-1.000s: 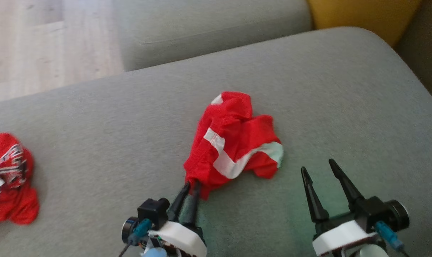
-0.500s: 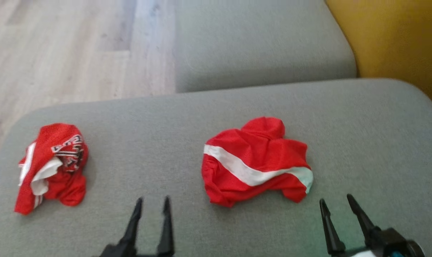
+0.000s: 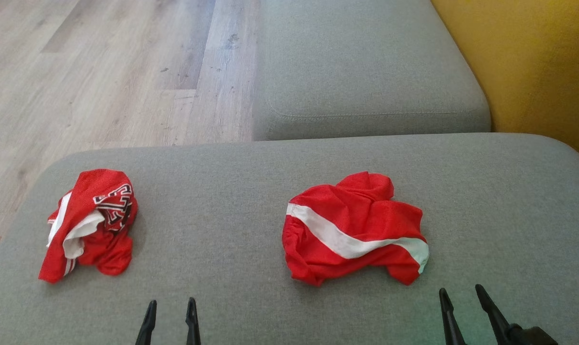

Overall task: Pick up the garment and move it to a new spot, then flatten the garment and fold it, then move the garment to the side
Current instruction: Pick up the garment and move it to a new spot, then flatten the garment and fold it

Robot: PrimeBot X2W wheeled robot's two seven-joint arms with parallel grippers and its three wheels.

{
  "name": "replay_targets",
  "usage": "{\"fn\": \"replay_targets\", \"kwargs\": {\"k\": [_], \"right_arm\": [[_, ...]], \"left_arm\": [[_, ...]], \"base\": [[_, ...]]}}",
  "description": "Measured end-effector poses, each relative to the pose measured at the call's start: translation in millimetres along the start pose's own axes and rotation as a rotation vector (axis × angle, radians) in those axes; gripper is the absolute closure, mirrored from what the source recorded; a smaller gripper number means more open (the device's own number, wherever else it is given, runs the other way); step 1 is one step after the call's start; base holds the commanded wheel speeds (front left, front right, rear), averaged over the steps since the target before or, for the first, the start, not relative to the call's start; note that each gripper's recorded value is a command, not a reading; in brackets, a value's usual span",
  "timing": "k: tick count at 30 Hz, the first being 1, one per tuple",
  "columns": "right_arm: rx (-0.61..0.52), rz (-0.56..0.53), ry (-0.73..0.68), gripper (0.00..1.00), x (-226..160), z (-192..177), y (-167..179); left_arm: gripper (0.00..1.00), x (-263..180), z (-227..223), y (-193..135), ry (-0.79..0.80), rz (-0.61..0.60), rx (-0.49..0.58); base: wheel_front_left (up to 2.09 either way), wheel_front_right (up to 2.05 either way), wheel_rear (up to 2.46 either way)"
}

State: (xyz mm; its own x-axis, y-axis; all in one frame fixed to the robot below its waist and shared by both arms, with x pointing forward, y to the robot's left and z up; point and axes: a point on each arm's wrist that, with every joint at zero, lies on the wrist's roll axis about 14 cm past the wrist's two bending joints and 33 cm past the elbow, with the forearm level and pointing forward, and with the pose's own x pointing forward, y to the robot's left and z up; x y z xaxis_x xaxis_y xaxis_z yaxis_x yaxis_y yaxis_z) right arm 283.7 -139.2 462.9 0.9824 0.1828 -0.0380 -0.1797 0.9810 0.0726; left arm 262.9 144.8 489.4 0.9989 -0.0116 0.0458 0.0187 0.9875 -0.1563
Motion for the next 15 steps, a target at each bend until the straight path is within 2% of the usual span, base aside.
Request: {"fn": "replay_targets", "kwargs": {"k": [15], "right_arm": [[0.009,-0.004,0.011,0.00,-0.5,-3.5,-0.7]], "left_arm": [[0.00,-1.6,-8.4,1.0,0.024,-0.002,0.076]], "base": [[0.00,0.00,0.00]]}}
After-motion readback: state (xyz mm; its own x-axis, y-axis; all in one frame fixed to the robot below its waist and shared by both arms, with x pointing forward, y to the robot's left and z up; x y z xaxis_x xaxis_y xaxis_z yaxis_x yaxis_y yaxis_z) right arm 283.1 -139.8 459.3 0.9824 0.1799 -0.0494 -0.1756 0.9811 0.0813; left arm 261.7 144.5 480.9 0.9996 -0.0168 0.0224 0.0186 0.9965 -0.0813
